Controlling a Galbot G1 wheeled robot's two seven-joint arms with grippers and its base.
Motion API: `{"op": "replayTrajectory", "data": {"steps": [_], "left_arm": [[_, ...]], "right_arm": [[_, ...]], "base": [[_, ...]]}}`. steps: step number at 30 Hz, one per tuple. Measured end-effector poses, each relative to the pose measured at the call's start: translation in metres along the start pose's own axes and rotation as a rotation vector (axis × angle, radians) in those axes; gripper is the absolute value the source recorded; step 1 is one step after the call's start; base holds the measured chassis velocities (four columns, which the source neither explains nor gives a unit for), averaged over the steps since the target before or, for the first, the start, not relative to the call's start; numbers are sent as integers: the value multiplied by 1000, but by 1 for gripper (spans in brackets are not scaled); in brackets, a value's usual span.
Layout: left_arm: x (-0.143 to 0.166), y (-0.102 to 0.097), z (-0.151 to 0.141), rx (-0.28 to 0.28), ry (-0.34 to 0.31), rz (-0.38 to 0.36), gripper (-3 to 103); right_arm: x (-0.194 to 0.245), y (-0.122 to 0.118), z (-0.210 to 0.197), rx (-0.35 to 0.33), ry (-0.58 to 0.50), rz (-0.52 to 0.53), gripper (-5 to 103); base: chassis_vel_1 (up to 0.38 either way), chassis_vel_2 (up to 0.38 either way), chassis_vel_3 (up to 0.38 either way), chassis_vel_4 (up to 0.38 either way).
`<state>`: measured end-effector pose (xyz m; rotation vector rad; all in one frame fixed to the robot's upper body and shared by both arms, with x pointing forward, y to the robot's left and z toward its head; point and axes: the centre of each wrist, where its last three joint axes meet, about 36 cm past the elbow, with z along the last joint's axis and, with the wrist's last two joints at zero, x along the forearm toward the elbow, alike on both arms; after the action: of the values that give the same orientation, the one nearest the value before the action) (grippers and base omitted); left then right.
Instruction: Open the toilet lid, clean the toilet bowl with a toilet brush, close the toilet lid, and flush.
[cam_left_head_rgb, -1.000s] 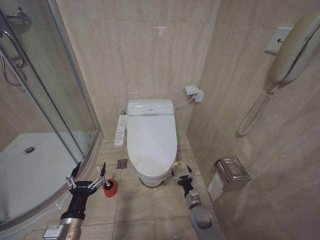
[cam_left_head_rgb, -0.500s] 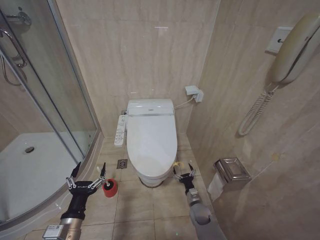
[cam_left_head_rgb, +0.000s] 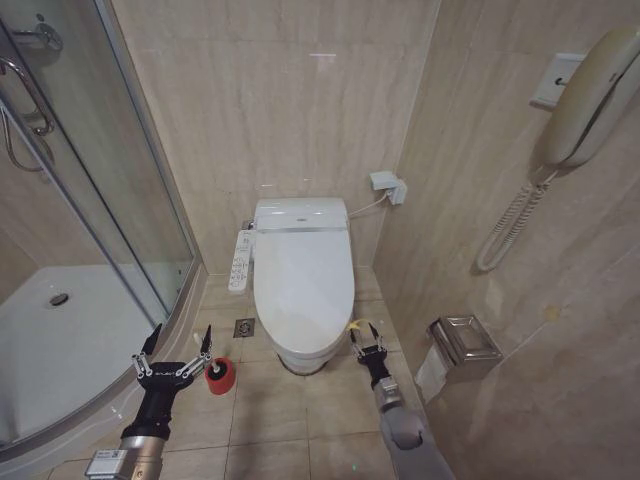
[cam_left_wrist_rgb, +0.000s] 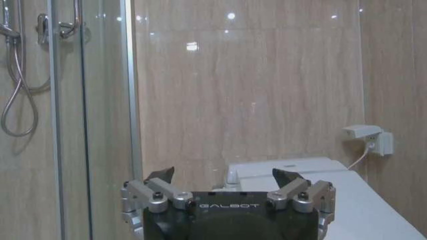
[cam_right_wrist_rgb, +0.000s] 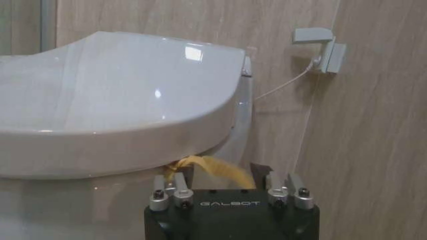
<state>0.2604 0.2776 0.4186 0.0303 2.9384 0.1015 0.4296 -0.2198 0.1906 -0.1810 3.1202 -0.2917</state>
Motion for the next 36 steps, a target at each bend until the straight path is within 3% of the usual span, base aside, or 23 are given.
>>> {"op": "replayTrajectory", "data": {"steps": [4,5,11,12,19,20,26,36], "left_arm": [[0,0,0,0,0,0,99],[0,0,0,0,0,0,99],[0,0,0,0,0,0,99],[0,0,0,0,0,0,99],[0,0,0,0,0,0,99],[0,0,0,0,0,0,99],[0,0,0,0,0,0,99],[0,0,0,0,0,0,99]], "right_arm": [[1,-2,-1,-4,-4,-2,66],[1,-3,-1,-3,-6,-4,39],[3,-6,-1,-1,-9,-7,39],[3,-6,-2,-1,-10,-9,13],[6,-6,-3,-5,-13,-17,13],[6,-7,-4,-8,-17,-17,0],[10,-11,-10,-21,-36,-14,0],[33,-50,-76,-95,-148,40,0]], "base": [[0,0,0,0],[0,0,0,0],[0,0,0,0],[0,0,0,0],[0,0,0,0],[0,0,0,0],[0,0,0,0],[0,0,0,0]]}}
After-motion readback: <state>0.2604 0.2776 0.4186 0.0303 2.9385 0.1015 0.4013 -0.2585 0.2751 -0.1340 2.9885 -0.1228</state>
